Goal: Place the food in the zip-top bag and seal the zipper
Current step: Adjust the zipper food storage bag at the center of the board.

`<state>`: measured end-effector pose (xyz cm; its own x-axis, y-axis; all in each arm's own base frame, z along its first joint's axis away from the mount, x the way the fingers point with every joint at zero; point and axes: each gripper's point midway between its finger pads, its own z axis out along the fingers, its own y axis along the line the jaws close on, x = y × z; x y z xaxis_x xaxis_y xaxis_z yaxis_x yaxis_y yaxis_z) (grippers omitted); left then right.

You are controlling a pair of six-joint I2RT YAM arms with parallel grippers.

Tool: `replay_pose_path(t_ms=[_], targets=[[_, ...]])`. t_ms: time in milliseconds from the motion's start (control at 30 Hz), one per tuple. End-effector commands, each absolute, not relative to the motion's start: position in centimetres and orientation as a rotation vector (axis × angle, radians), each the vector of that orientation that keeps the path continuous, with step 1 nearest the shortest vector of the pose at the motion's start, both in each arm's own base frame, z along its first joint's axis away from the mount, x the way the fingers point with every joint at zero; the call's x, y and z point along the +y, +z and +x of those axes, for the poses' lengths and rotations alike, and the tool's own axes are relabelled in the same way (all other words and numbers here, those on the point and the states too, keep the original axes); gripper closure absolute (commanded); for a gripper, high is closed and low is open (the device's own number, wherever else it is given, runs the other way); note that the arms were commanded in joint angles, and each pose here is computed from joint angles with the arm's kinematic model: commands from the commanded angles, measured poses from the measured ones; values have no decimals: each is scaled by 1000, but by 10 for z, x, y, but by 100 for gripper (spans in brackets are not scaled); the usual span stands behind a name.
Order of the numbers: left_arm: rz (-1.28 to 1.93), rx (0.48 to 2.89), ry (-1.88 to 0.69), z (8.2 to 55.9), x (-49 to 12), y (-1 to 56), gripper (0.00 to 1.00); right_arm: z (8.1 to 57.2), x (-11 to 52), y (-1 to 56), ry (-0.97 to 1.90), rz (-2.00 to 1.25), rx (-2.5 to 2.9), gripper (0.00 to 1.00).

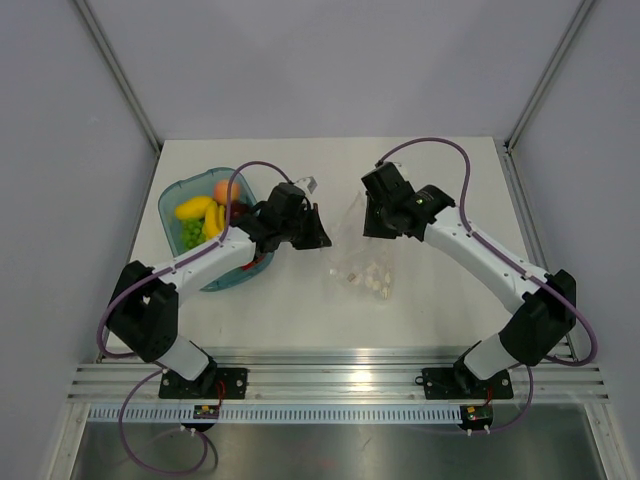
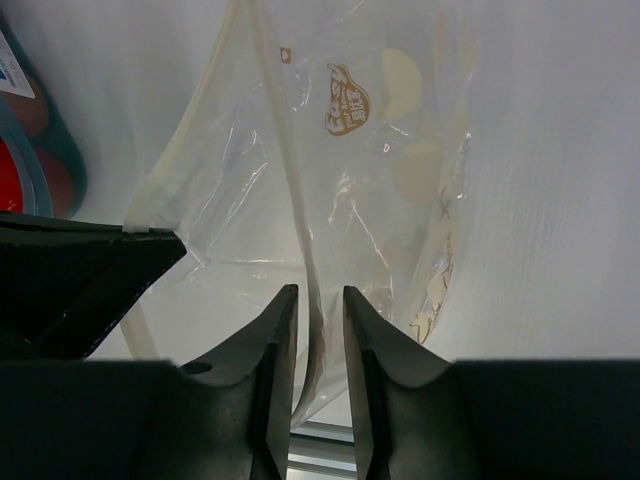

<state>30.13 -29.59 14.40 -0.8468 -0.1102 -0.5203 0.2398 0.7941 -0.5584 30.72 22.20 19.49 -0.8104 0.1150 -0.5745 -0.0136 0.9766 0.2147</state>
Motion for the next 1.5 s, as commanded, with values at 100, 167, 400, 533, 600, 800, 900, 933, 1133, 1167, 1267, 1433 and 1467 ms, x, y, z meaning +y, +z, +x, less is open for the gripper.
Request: replay_pose_path(t_ms=[100, 167, 400, 533, 600, 800, 900, 933, 1133, 1167, 1267, 1433, 1467], targets=[[104, 2338, -882, 305, -293, 169, 100, 304, 228, 213, 330, 109, 2438, 52], [98, 2335, -885, 306, -293, 169, 100, 301, 231, 215, 326, 102, 2435, 53], [80, 2338, -881, 305, -291, 166, 100, 296, 236, 222, 313, 109, 2414, 86], [12, 2316, -849, 311, -282, 169, 100, 302, 236, 237, 312, 93, 2362, 100], [-36, 2287, -862, 317, -276, 174, 100, 310, 235, 246, 283, 90, 2329, 100], [-84, 2190, -1026, 334, -265, 196, 100, 337, 252, 228, 181, -10, 2359, 100], [-97, 2234, -1023, 346, -260, 189, 99, 347, 269, 215, 209, -32, 2381, 100], [-87, 2251, -1040, 346, -260, 189, 96, 350, 273, 212, 220, -28, 2380, 100], [-18, 2274, -937, 355, -243, 204, 32, 359, 279, 208, 204, -52, 2375, 100], [-27, 2321, -880, 349, -233, 200, 32, 358, 279, 208, 200, -59, 2375, 100], [-24, 2340, -679, 349, -202, 209, 26, 357, 276, 213, 199, -73, 2362, 100], [-75, 2313, -402, 346, -150, 211, 21, 353, 273, 211, 202, -92, 2362, 100], [-90, 2324, -324, 345, -138, 205, 19, 352, 274, 213, 218, -93, 2359, 100]])
